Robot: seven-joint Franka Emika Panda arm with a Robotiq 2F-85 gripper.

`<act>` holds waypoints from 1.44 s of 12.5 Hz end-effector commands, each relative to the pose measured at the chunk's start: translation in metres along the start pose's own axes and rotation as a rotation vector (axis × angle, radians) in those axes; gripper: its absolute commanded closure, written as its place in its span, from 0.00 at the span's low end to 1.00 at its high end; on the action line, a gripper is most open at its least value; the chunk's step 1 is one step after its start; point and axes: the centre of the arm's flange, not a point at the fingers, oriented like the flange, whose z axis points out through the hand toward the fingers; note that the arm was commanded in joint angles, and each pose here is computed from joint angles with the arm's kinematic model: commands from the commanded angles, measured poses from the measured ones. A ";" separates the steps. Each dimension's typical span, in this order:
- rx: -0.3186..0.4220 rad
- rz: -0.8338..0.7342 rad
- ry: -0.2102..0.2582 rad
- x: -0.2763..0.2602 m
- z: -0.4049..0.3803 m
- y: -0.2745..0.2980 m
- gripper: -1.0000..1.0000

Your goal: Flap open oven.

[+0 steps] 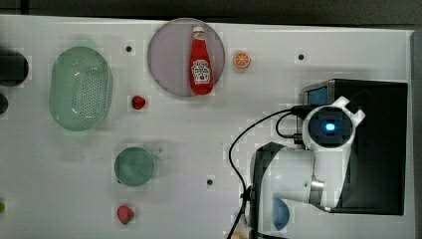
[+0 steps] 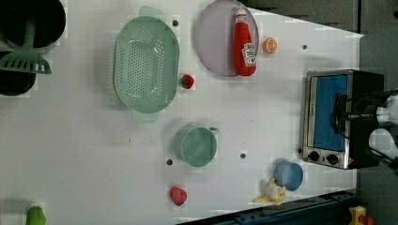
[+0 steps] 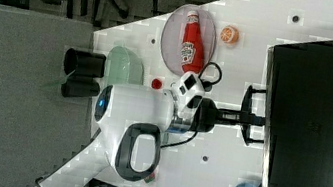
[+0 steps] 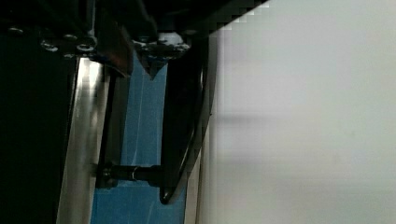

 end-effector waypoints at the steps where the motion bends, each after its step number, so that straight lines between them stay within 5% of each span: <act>1: -0.018 0.013 -0.010 0.009 -0.002 -0.075 0.82; 8: -0.229 -0.020 -0.020 0.013 0.031 -0.177 0.82; 14: -0.289 0.006 -0.041 0.026 0.086 -0.236 0.82; 18: -0.269 -0.001 0.002 0.046 0.092 -0.244 0.82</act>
